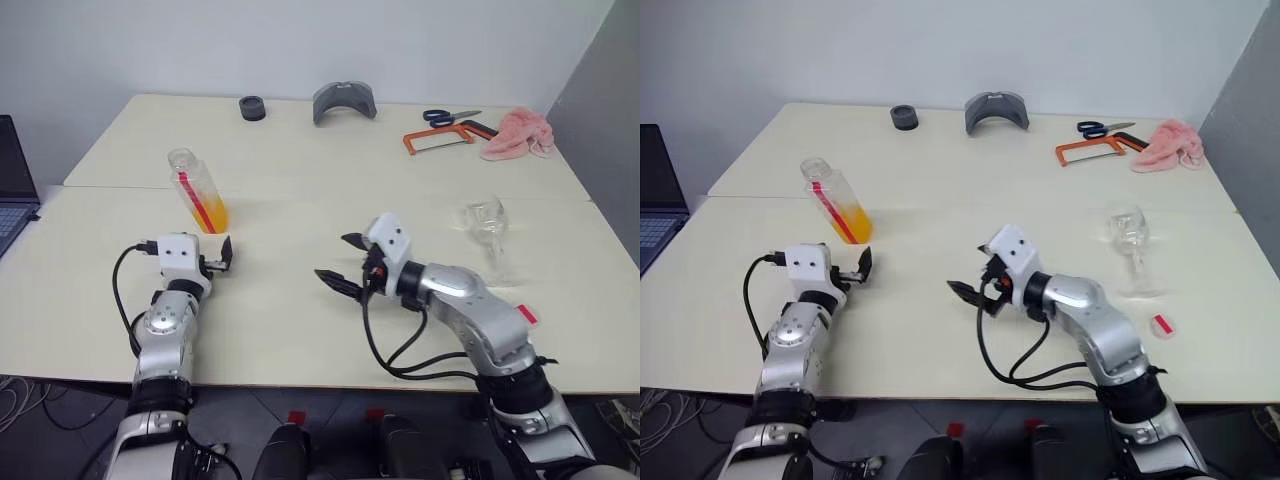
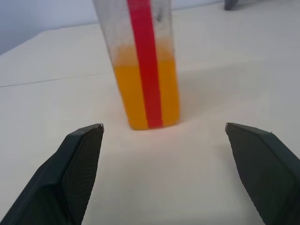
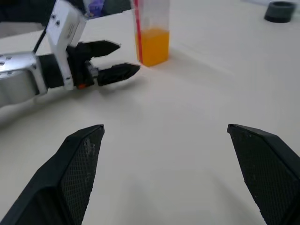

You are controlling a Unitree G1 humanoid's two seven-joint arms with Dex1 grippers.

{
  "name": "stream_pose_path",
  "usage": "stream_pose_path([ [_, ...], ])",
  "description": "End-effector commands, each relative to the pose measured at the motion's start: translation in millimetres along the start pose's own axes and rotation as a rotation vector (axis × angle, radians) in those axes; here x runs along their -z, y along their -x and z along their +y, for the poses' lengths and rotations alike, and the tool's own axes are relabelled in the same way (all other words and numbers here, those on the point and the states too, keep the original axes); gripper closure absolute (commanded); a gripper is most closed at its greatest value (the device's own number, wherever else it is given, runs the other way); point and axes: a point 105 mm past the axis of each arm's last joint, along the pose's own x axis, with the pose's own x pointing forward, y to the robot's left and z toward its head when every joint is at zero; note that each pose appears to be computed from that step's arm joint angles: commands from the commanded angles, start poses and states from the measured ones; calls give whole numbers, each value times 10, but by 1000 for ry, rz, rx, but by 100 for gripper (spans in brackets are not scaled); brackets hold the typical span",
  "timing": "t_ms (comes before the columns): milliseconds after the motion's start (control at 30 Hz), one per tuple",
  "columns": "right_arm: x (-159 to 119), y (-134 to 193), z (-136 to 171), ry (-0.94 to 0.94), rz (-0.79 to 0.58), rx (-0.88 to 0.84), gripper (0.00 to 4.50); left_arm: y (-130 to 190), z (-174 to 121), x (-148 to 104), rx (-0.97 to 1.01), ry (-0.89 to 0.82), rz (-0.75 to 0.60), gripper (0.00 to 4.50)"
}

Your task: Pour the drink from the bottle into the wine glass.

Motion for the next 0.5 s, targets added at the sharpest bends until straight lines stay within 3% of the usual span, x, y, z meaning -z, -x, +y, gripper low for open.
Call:
stream_pose_path([
  [33, -342, 380, -352, 1, -100, 194, 0, 50, -490, -365, 269, -28, -146, 4],
  [133, -382, 692, -744, -13, -46, 393, 0, 135, -891, -481, 521, -37, -176, 4],
  [233, -294, 967, -1114, -54, 117, 550, 0, 178, -1151, -596, 720, -39, -187, 4],
  [500, -40, 1457, -1738, -154, 440, 697, 0, 331, -1612, -810, 1181, -150, -210, 4],
])
